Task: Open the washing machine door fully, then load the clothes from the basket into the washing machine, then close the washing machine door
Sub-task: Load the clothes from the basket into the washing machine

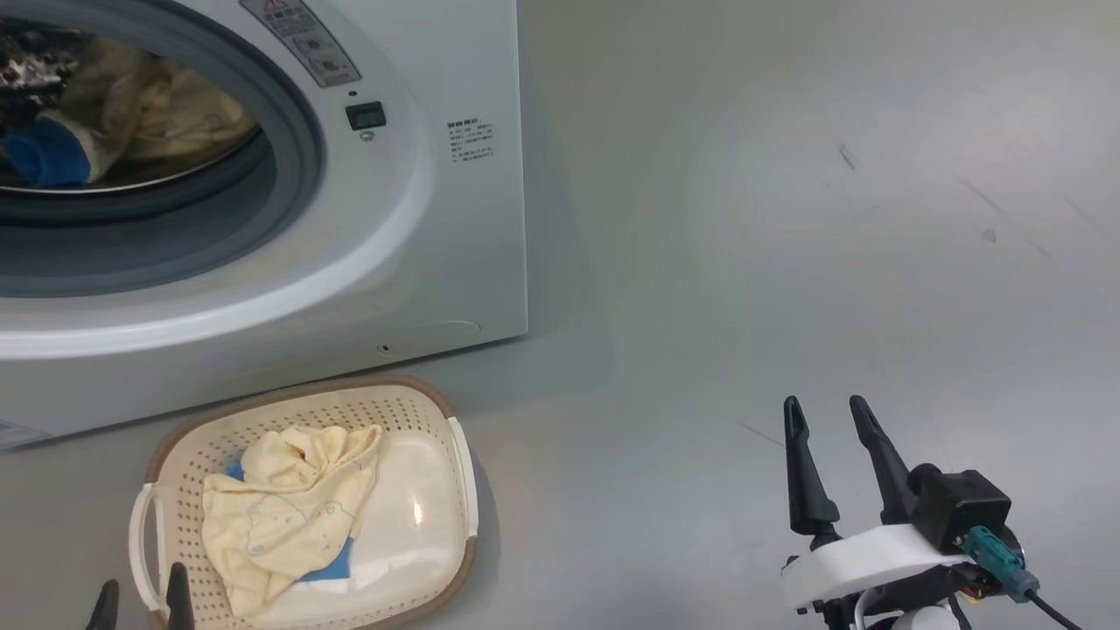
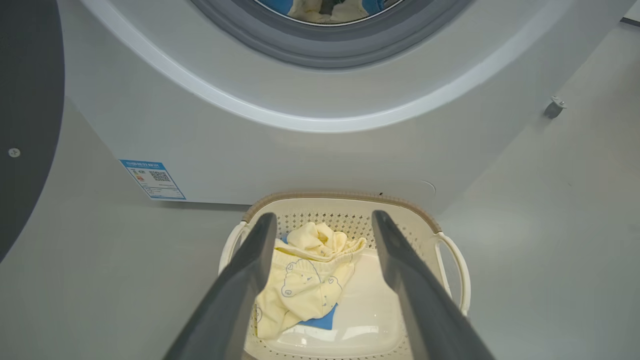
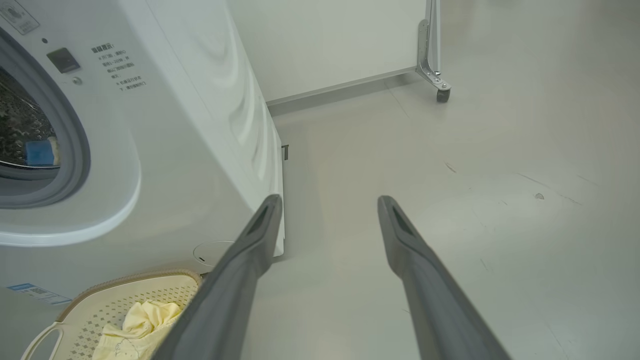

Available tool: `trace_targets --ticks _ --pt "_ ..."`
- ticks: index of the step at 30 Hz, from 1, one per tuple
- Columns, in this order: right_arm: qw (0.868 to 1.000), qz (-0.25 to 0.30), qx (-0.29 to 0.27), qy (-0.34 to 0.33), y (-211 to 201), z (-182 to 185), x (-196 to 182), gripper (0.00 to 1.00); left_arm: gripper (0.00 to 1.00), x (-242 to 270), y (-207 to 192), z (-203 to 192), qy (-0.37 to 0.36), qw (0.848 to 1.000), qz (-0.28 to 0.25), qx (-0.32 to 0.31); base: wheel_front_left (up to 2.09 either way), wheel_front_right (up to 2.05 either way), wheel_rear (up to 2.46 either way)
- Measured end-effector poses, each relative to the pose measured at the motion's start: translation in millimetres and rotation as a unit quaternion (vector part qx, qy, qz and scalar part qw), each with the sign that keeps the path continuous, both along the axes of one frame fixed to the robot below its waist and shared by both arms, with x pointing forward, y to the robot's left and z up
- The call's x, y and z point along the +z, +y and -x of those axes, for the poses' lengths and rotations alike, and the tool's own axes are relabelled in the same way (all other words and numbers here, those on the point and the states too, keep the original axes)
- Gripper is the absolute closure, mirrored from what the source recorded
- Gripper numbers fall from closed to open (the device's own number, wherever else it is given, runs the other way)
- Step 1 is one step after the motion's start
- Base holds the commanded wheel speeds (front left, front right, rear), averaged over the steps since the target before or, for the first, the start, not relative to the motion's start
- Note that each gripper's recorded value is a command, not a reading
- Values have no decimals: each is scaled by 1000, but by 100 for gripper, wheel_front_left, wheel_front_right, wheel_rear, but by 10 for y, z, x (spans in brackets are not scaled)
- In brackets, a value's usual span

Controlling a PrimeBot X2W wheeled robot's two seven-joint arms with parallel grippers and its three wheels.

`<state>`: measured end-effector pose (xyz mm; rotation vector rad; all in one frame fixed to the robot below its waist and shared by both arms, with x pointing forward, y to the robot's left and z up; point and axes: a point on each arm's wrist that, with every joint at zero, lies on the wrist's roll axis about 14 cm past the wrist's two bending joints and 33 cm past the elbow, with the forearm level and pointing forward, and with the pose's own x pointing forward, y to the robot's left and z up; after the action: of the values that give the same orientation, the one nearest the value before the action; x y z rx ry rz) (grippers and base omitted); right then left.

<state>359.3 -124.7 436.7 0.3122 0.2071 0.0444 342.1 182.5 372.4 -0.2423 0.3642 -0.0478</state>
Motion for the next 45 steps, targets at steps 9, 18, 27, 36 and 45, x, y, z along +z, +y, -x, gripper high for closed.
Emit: trace_targets --ticks 9,18,27,36,45 --pt "999 0 3 38 61 -176 -308 0 0 -423 -23 -412 43 999 2 -18 0 0 0" --pt "997 1 11 79 136 -260 -652 0 0 -873 0 -703 99 994 -13 -52 0 0 0" --pt "995 2 17 102 178 -410 -952 0 0 -1265 -91 -1039 128 987 -23 -97 0 0 0" --pt "991 7 19 134 169 -472 -1305 0 0 -1817 -181 -1026 192 968 -41 -155 0 0 0" --pt "986 9 11 165 110 -446 -1570 0 0 -2274 -316 -855 251 945 -49 -205 0 0 0"
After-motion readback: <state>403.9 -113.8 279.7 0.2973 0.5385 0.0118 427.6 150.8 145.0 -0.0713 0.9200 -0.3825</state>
